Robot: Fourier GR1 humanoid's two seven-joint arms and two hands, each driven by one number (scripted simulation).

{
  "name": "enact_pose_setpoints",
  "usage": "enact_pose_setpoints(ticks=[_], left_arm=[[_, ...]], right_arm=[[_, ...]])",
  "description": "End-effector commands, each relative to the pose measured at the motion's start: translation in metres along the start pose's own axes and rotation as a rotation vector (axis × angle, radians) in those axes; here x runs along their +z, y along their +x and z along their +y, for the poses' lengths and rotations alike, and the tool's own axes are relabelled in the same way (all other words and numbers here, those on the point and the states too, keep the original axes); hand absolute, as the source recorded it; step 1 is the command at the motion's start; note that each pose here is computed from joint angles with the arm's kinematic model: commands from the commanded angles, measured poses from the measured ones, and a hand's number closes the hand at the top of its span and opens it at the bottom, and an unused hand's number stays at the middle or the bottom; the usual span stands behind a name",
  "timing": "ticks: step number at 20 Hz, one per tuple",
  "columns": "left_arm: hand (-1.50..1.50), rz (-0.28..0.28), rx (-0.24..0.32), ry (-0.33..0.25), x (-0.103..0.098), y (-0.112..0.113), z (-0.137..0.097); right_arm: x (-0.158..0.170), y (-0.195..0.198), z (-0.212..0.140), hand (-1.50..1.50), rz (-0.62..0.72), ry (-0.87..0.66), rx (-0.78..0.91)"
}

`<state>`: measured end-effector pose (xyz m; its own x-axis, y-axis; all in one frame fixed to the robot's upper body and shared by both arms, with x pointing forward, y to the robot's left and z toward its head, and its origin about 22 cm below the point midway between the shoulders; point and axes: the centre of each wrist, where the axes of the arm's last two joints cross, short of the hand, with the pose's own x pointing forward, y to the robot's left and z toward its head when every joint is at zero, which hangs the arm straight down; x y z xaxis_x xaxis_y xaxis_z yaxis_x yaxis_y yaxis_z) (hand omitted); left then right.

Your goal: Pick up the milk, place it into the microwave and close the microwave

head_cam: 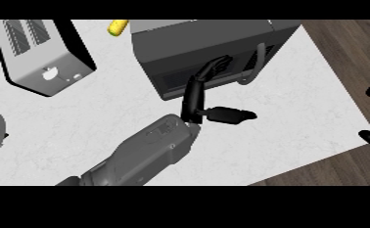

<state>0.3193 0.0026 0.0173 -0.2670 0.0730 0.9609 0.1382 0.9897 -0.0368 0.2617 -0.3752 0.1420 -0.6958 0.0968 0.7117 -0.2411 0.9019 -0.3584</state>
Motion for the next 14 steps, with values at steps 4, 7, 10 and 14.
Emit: enact_pose_setpoints(ticks=[4, 7, 10, 14], left_arm=[[-1.50, 0.011, -0.012, 0.087, -0.022, 0.003, 0.008], [-1.50, -0.002, -0.004, 0.092, -0.026, 0.007, 0.007], [-1.50, -0.007, -0.010, 0.102, -0.025, 0.003, 0.010], [-1.50, -0.012, 0.000, 0.099, -0.026, 0.004, 0.008]], right_arm=[[0.004, -0.018, 0.003, -1.50, 0.031, -0.014, -0.168], [0.002, -0.020, -0.003, -1.50, 0.028, -0.019, -0.192], [-0.003, -0.017, -0.013, -1.50, 0.035, -0.003, -0.189], [-0.003, -0.020, -0.022, -1.50, 0.046, -0.009, -0.212]])
